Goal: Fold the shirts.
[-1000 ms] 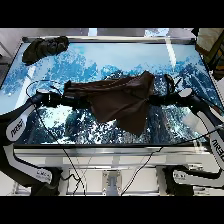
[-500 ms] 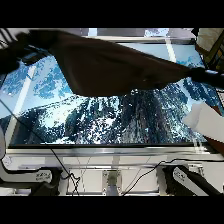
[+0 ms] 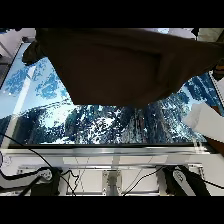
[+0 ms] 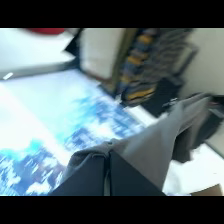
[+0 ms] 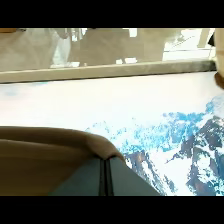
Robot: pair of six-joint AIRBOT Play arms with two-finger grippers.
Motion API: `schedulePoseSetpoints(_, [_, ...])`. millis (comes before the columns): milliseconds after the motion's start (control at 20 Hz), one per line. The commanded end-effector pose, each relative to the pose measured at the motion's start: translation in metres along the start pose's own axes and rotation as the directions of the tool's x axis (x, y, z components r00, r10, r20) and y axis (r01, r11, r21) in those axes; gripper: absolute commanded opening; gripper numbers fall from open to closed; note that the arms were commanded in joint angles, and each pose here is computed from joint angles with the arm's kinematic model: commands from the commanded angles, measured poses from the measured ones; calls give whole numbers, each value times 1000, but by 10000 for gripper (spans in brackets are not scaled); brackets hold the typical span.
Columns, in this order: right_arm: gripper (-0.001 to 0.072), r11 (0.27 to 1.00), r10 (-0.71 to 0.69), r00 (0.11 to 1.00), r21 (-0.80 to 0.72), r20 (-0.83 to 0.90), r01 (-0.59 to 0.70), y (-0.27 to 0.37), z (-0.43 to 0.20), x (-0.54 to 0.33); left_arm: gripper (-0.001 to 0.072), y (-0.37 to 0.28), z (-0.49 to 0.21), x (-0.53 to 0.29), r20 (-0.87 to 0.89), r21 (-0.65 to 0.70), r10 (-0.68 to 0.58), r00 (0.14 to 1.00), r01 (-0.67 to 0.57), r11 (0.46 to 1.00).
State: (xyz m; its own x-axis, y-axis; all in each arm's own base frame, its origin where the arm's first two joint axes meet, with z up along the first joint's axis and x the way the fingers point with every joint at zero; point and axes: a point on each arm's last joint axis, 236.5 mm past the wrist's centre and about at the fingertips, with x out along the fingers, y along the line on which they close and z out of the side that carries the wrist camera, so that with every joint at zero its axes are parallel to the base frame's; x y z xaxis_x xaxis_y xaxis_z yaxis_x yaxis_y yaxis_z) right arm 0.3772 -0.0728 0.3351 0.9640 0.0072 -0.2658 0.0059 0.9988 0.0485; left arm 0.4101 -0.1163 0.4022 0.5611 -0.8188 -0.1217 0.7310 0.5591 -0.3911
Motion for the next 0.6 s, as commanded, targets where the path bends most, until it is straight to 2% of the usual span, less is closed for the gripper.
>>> schedulePoseSetpoints(0, [18, 999, -28, 1000, -38, 9, 28, 1, 16, -22, 9, -2, -17, -5, -96, -30, 42, 994, -45, 999])
schedulePoseSetpoints(100, [17, 998, -2, 1000, -66, -23, 0, 12, 19, -34, 7, -14, -21, -10, -121, -6, 44, 992, -45, 999])
schedulePoseSetpoints(300, [17, 987, 23, 989, -155, -143, -46, 40, 15, -84, 6, -52, -23, -39, -141, 115, 234, 962, -219, 969])
schedulePoseSetpoints(450, [16, 983, 12, 995, -179, -102, -30, 63, 29, -135, 5, -102, -25, -62, -110, 188, 320, 941, -296, 936])
schedulePoseSetpoints(550, [15, 981, -9, 998, -195, -55, -2, 72, 38, -162, 5, -131, -31, -67, -116, 162, 296, 948, -276, 947])
